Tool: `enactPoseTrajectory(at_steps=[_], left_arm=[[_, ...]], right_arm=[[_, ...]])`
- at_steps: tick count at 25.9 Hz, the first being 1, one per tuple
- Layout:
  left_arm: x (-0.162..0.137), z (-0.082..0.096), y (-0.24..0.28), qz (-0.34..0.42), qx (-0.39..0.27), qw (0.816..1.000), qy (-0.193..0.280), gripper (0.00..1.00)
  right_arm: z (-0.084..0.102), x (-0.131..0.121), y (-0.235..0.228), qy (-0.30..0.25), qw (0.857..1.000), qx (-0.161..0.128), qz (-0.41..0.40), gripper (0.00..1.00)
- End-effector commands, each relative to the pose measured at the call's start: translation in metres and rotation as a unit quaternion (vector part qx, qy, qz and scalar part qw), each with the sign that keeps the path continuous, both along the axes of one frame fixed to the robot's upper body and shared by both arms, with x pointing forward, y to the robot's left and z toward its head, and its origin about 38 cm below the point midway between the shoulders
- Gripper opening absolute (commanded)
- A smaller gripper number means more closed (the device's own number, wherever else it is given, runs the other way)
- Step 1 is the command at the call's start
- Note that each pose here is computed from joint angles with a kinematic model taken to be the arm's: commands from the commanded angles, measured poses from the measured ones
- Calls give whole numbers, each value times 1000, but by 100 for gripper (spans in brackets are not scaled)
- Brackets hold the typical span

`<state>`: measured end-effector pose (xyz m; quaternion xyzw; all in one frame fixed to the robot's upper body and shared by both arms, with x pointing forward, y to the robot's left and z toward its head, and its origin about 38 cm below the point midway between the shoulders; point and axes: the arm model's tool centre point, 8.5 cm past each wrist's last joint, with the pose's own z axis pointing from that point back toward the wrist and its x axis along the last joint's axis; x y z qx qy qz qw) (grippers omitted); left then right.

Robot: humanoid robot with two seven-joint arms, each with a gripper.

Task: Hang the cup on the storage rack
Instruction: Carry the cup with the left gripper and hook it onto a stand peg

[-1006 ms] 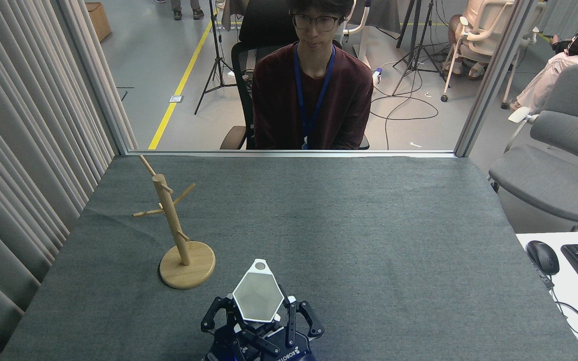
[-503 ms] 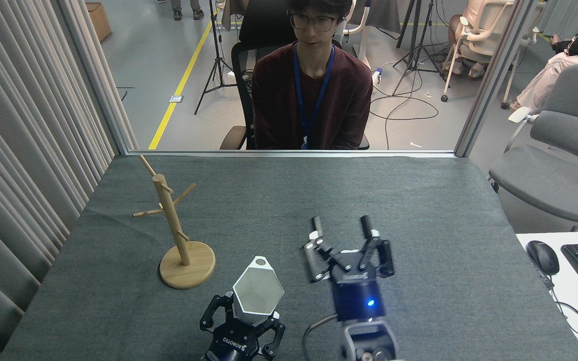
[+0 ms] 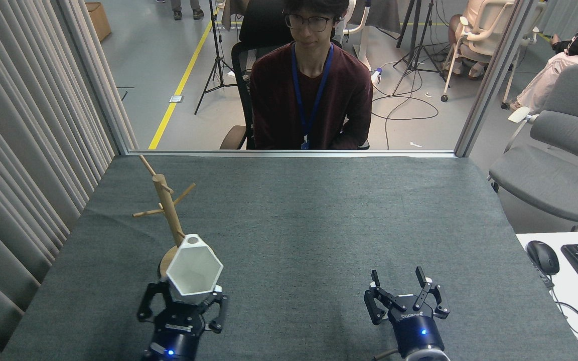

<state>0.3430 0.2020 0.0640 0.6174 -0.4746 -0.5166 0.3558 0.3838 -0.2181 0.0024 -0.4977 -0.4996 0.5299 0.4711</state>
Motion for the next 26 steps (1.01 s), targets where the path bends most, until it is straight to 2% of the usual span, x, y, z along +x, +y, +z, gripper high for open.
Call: enactPoseTrajectory(at_steps=[1,6,14,26], left_arm=[[3,6,52,82,71,994,-12,41],[28,13,83,140,124,982,-19,41],[72,13,84,143,147,979,-10,41],[90,4,83,152,151,977,5,41]], right_arm=[[-2,-2,-1,1,1000,-1,1,99],[0,-1,3,-1,1000,1,3,99],[-1,-2,0,0,1000,-2,6,99],[0,-2,-2,-4,1000,-4,7,99]])
